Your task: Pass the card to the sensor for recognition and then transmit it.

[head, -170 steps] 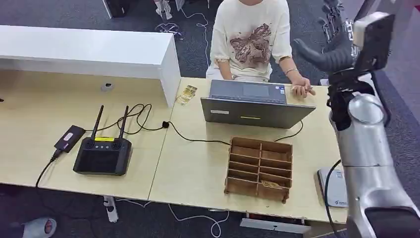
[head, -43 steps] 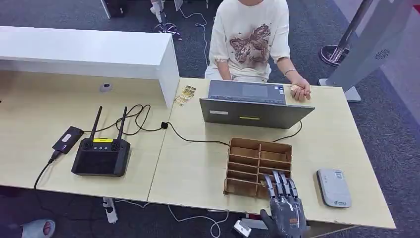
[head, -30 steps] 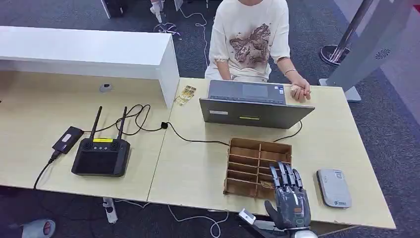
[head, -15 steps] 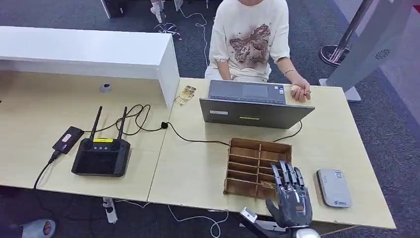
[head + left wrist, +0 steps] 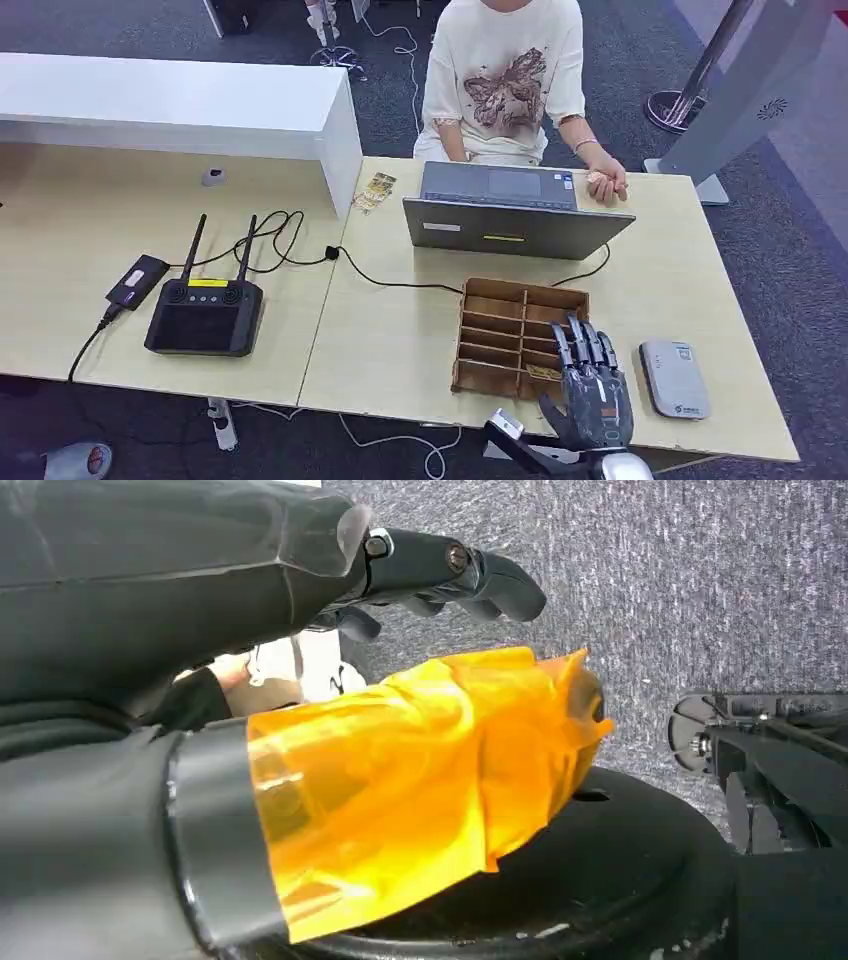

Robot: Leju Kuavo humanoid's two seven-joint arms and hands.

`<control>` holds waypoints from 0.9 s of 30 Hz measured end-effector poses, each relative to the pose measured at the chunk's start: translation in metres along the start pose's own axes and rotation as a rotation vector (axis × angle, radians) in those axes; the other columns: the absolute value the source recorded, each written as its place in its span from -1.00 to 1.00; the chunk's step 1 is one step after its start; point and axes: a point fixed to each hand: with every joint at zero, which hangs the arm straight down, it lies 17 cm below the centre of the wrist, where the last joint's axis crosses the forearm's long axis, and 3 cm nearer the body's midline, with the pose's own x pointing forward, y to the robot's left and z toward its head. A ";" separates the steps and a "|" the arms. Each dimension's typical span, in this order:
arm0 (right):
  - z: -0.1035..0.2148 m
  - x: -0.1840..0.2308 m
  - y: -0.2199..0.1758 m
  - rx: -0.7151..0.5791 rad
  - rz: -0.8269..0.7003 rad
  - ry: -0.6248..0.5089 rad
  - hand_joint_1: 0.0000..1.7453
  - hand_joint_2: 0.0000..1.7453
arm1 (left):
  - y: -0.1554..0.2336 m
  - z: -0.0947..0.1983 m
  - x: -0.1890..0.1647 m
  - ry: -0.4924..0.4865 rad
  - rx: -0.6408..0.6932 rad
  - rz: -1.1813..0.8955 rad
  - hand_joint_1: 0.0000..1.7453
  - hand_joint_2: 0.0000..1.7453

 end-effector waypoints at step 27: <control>0.000 0.002 -0.001 -0.005 -0.005 0.000 -0.54 1.00 | 0.000 0.000 0.000 0.000 0.000 0.000 -1.00 -1.00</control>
